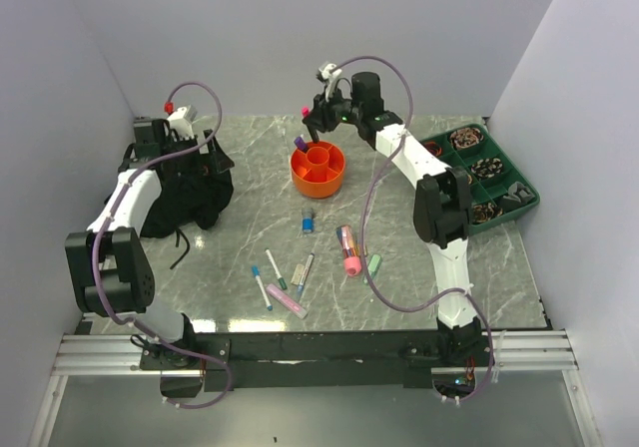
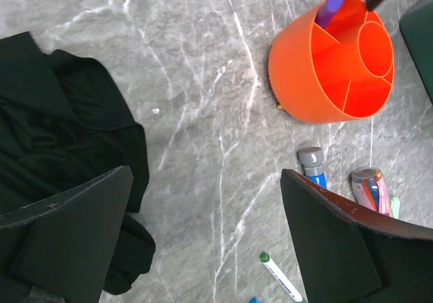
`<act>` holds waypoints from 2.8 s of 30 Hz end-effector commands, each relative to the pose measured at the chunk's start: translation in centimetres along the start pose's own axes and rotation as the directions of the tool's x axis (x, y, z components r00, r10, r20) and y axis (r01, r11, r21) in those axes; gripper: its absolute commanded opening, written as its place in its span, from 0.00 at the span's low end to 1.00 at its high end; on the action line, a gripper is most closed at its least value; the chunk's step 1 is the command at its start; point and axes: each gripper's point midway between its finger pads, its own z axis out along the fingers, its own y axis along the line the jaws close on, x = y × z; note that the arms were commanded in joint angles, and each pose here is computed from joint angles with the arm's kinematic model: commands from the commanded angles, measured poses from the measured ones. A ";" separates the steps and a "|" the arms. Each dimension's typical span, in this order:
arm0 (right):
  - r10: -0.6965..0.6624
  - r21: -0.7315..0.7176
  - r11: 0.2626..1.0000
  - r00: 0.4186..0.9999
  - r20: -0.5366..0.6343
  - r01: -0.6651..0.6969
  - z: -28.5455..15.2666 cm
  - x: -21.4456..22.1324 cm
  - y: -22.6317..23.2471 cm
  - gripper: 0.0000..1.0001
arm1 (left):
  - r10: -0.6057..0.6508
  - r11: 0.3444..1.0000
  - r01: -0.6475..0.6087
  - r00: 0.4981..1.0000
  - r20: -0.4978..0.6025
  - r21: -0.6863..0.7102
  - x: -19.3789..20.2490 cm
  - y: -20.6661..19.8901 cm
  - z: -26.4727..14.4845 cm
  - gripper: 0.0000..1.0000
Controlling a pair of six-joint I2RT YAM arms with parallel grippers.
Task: Sort the stationery into containers
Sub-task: Place the pen in the storage box, then pick up the stationery from the corner of the board.
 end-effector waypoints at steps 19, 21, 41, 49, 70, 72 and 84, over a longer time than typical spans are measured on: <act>-0.010 0.042 0.999 1.000 -0.023 0.011 -1.4 0.9 0.3 0.51 | 0.089 0.996 -0.091 0.993 0.081 0.018 -2.8 -1.9 -0.9 0.99; -0.020 0.042 0.999 1.000 -0.011 0.020 -2.1 -0.6 0.7 0.53 | 0.093 0.995 -0.095 0.992 0.090 0.020 -3.0 -2.2 -1.1 0.99; -0.868 -0.803 0.393 0.469 -0.163 0.448 -14.6 14.1 24.7 0.59 | 0.184 0.978 -0.160 0.964 0.193 -0.133 -1.7 -2.5 -8.0 0.99; -0.926 -0.836 0.246 0.372 -0.054 0.491 -12.9 17.6 29.4 0.57 | 0.151 0.968 -0.119 0.979 0.139 -0.219 2.1 -1.0 -10.6 0.99; -0.863 -0.864 0.309 0.499 -0.079 0.398 -9.5 16.7 34.1 0.42 | 0.166 0.939 -0.148 0.986 0.033 -0.311 3.8 1.6 -12.7 0.99; -0.788 -0.852 0.425 0.587 -0.182 0.306 -9.7 15.8 35.2 0.45 | 0.155 0.943 -0.141 0.988 0.023 -0.302 3.9 1.6 -12.5 0.99; -0.054 -0.299 0.926 0.706 -0.707 -0.229 -9.4 14.2 39.6 0.56 | 0.130 0.942 -0.105 0.990 0.058 -0.320 3.6 1.4 -12.9 0.99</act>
